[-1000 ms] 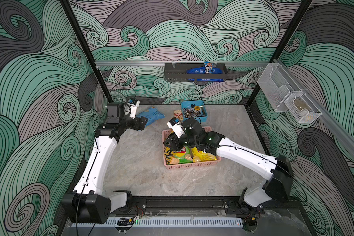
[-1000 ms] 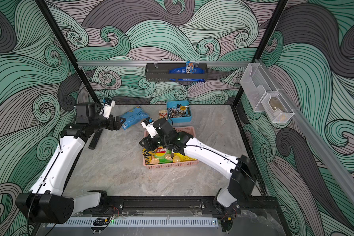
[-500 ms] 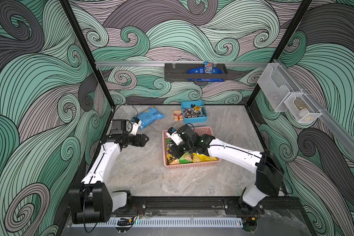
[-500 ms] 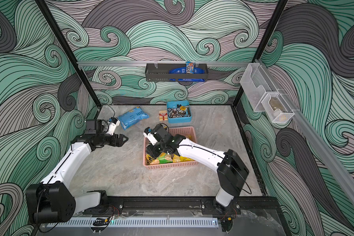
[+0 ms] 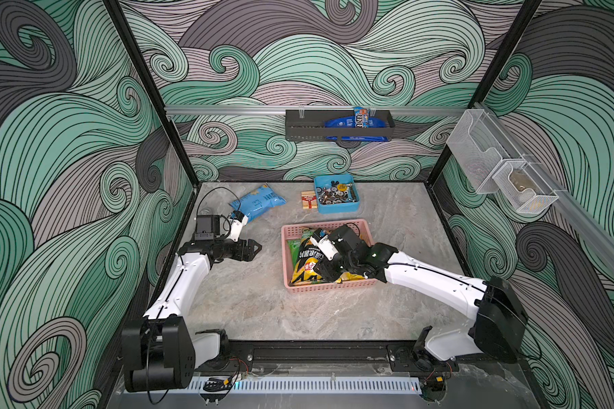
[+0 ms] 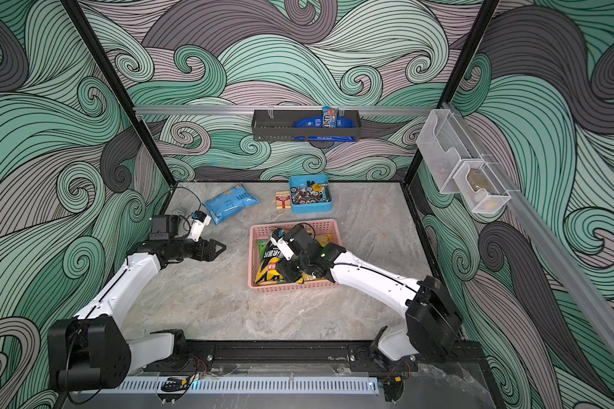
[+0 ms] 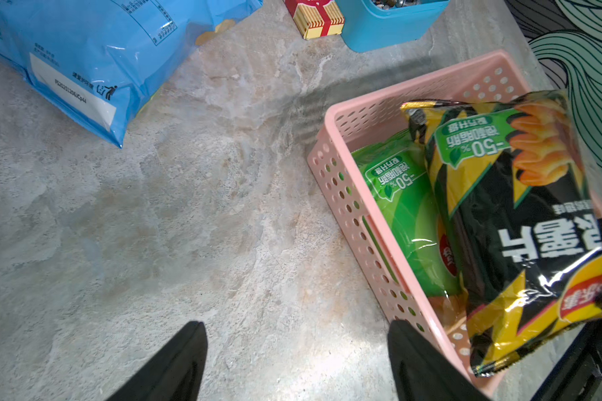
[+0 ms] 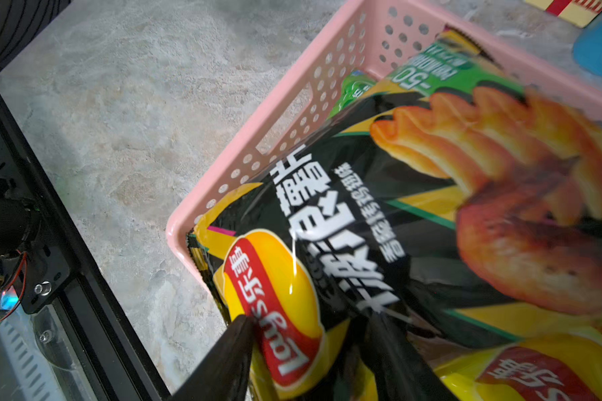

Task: Put the potato chips into the basket
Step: Place the potato chip in the basket.

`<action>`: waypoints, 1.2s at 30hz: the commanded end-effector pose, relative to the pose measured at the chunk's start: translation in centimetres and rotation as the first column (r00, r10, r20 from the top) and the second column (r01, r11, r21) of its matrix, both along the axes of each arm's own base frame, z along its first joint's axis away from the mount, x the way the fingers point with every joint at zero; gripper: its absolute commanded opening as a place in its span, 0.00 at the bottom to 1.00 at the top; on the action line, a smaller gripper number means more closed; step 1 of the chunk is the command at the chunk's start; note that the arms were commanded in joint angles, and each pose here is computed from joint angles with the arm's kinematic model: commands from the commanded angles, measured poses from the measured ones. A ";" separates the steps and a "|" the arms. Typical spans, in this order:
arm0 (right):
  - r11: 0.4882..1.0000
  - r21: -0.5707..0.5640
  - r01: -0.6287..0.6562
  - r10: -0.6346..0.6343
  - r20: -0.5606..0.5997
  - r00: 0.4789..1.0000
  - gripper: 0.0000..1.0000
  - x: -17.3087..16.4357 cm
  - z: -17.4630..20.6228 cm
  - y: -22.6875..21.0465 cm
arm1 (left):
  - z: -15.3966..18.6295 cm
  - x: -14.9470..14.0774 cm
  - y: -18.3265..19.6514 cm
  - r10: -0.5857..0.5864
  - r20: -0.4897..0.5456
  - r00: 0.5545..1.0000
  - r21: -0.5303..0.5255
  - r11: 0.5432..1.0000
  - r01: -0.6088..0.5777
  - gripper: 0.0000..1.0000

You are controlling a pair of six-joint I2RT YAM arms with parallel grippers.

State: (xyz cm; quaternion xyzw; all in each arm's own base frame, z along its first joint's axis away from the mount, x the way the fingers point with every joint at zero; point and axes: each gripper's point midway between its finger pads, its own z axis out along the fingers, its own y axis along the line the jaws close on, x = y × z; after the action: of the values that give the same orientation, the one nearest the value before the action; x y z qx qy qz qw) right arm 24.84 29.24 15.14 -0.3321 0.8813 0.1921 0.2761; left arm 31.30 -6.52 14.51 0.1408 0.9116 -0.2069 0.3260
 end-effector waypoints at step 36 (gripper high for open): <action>0.854 0.427 0.299 -0.117 -0.403 0.908 0.56 9.8 0.0 -1.5 | 0.4 -0.5 -1.1 -0.078 0.059 0.995 -0.035 0.996 0.080 0.80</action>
State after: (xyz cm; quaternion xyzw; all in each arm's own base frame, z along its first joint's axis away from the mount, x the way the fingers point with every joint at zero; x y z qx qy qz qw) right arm 34.06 26.22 13.14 -0.0940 0.8924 0.3994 0.1877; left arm 30.85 -7.51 14.74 0.1702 0.8963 -0.2287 0.3396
